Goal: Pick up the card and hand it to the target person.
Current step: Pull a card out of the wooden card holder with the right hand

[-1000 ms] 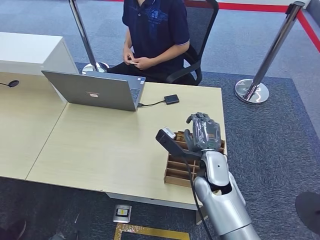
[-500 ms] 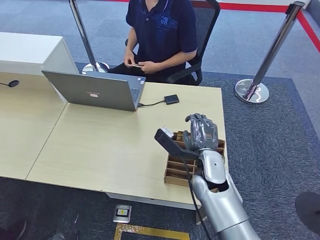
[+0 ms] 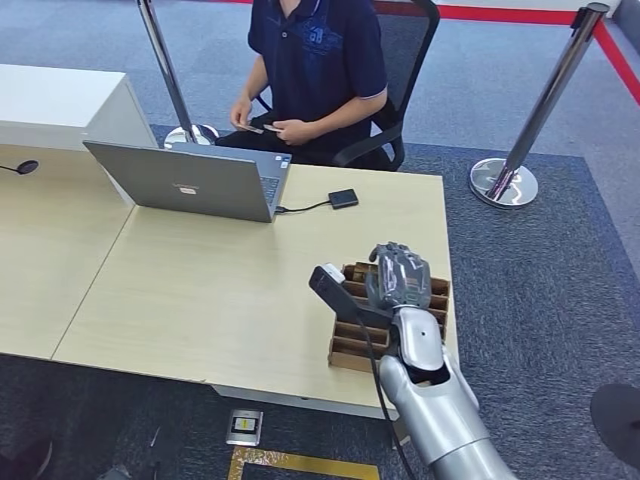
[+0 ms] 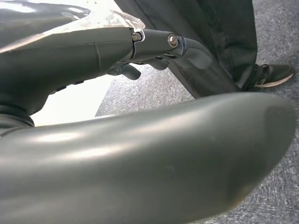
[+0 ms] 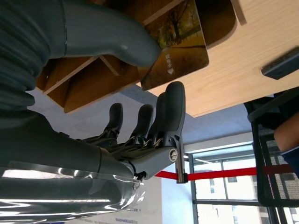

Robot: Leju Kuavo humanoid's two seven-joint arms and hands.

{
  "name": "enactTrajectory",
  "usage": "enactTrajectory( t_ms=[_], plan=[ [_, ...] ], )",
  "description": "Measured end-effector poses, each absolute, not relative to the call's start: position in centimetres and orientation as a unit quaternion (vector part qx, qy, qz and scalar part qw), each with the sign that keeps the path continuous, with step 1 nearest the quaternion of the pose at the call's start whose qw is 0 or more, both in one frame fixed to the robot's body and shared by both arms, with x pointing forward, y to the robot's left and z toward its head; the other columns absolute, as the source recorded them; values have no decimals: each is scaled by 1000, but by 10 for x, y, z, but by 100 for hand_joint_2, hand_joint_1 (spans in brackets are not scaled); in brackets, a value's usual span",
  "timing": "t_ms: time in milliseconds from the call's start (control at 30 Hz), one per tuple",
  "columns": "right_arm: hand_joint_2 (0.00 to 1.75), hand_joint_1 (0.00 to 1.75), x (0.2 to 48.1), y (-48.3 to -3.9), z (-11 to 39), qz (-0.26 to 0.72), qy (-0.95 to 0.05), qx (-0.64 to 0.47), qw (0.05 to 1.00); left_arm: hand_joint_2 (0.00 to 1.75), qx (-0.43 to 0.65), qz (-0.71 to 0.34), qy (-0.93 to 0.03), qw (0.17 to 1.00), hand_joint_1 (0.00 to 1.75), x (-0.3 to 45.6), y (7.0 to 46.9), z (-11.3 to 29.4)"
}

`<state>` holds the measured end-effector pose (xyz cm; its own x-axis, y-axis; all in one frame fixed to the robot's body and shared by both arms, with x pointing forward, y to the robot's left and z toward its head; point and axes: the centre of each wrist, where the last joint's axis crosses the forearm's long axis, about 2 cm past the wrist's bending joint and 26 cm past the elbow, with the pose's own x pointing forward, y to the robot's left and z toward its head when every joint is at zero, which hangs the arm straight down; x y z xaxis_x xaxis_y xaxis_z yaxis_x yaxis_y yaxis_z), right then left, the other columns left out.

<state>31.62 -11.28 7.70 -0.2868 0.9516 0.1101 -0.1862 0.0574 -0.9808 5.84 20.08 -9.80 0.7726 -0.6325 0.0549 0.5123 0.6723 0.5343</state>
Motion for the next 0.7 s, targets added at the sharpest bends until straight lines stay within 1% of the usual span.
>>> enactTrajectory(
  t_ms=[100, 300, 367, 433, 500, 633, 700],
  plan=[
    [175, 95, 316, -114, 74, 592, -540, -352, 484, 0, 253, -316, -119, 906, 0, 58, 201, -98],
    [175, 96, 320, -116, 74, 597, -535, -355, 480, 0, 253, -317, -120, 906, 0, 58, 201, -98],
    [175, 101, 320, -116, 72, 600, -533, -355, 480, 0, 253, -317, -121, 906, 0, 58, 201, -98],
    [175, 113, 319, -116, 70, 602, -531, -354, 480, 0, 253, -317, -122, 906, 0, 58, 201, -98],
    [175, 123, 320, -116, 70, 602, -532, -354, 478, 0, 252, -317, -122, 906, 0, 58, 201, -98],
    [175, 134, 322, -116, 71, 604, -534, -352, 475, 0, 253, -318, -122, 906, 0, 59, 201, -98],
    [175, 135, 322, -116, 71, 604, -534, -352, 475, 0, 253, -318, -122, 906, 0, 59, 201, -98]
  ],
)
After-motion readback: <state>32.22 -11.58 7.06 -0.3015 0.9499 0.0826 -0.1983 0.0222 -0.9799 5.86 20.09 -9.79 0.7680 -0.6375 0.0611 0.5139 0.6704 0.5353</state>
